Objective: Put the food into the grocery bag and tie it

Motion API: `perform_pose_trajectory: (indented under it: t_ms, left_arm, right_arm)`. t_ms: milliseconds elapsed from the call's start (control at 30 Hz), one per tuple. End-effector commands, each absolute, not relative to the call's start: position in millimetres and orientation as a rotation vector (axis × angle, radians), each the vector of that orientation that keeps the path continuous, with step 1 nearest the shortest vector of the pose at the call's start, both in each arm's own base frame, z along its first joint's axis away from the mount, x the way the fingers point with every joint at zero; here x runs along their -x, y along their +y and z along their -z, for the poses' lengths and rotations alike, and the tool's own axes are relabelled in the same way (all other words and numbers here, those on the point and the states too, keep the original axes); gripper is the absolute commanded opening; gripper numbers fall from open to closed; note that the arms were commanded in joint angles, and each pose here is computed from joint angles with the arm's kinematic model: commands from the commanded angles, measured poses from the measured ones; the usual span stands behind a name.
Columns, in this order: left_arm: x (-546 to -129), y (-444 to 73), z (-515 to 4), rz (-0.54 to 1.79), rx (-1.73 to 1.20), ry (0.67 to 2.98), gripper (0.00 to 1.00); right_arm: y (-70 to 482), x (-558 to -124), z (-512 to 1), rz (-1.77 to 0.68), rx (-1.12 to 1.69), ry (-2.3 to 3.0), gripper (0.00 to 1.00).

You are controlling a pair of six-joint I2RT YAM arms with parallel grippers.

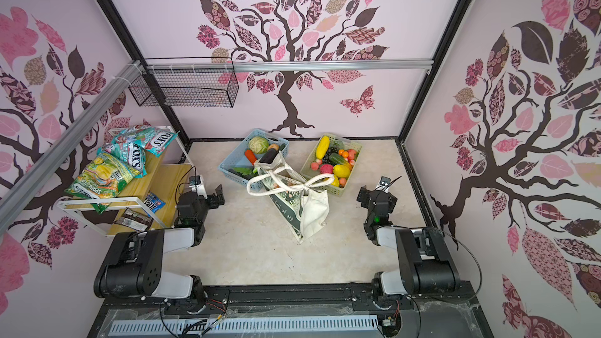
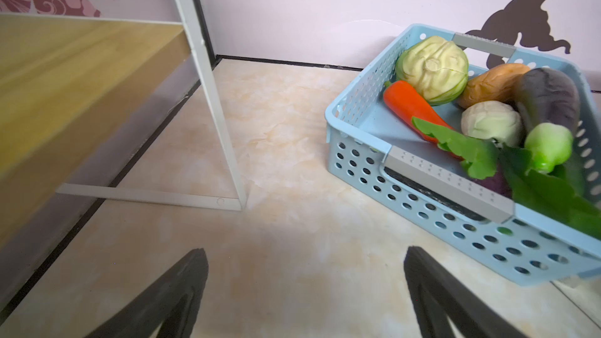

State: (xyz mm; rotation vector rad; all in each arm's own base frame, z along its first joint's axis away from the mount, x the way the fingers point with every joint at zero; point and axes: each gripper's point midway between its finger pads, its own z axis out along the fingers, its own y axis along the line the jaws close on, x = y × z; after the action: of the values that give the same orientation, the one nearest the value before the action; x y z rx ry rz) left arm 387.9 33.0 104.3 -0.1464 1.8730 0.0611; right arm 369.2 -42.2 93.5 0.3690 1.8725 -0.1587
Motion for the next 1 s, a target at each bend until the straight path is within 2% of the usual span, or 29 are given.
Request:
perform_pose_trajectory:
  t_ms: [0,233,967]
  left_arm:
    - [-395.2,24.3,-106.7,-0.005,0.105,1.803,0.97]
    - [-401.4,25.3,-99.3,-0.021,0.106,1.887,0.97]
    - [-402.3,22.4,-98.5,-0.063,0.100,1.893,0.97]
  right_arm:
    - [-28.3,-380.2,-118.2,0.104,-0.288,1.730,0.99]
    - [-27.0,-378.7,-113.6,0.112,-0.284,1.727,0.99]
    - [-26.7,-378.0,-113.7,0.111,-0.282,1.728,0.99]
